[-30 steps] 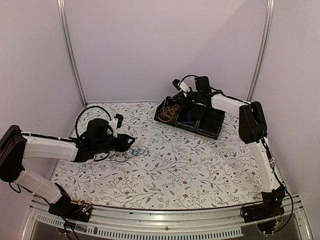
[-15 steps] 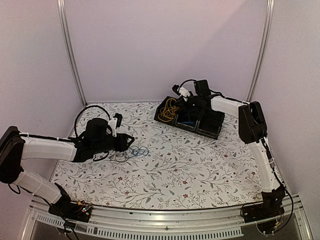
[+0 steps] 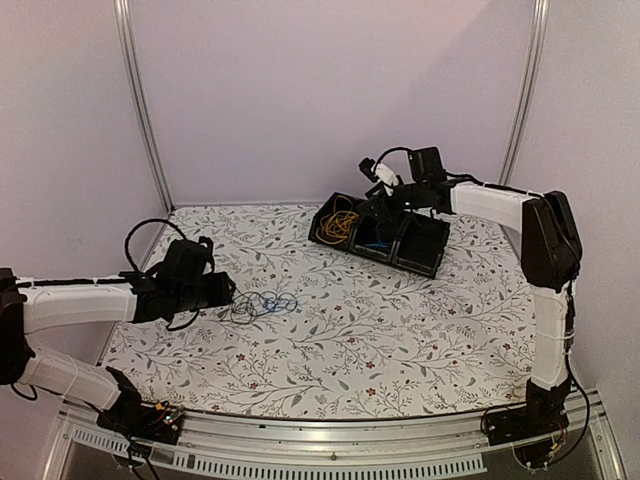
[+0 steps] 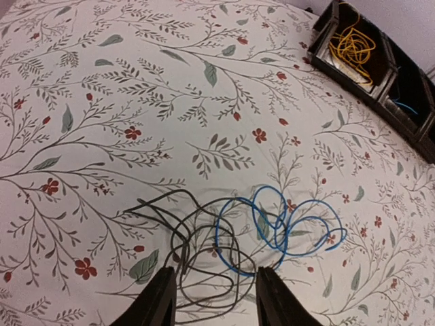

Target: Untangle the cables

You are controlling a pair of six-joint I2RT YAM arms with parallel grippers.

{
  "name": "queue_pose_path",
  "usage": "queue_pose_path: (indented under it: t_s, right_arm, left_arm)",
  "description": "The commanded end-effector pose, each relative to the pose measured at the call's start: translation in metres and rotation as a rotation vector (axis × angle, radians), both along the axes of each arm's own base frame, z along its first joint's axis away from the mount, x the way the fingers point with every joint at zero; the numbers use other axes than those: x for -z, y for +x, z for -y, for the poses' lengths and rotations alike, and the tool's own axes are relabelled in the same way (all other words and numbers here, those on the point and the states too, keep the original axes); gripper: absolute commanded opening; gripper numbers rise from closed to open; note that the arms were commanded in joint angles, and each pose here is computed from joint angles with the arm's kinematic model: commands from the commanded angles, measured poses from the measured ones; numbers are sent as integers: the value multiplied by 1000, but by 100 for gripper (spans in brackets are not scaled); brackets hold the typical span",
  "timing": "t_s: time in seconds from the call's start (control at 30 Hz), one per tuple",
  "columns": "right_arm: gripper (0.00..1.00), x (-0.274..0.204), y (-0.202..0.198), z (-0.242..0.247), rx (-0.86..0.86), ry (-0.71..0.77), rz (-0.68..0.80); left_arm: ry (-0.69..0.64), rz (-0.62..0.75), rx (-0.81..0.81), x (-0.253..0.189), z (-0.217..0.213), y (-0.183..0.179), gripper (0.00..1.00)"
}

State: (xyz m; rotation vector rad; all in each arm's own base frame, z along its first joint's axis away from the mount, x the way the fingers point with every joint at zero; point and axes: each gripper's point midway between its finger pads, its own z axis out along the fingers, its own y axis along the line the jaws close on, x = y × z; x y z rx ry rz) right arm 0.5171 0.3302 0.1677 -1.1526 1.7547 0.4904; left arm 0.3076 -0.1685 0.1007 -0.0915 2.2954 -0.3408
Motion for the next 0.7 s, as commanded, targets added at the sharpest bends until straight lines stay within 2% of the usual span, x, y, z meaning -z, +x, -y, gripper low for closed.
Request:
queue_pose_path:
  t_s: [0.0, 0.2, 0.3, 0.4, 0.67]
  right_arm:
    - [56, -39, -51, -18, -111, 106, -74]
    - [56, -3, -130, -61, -301, 43, -208]
    - [56, 8, -155, -74, -363, 27, -235]
    - [56, 8, -167, -81, -396, 30, -250]
    - [56, 5, -173, -83, -409, 45, -270]
  left_arm:
    - [-6, -56, -212, 17, -49, -7, 43]
    - [16, -82, -206, 31, -58, 10, 38]
    - [33, -92, -198, 39, -62, 19, 34]
    - [35, -72, -182, 42, -62, 30, 29]
    - [49, -67, -144, 58, -60, 59, 30]
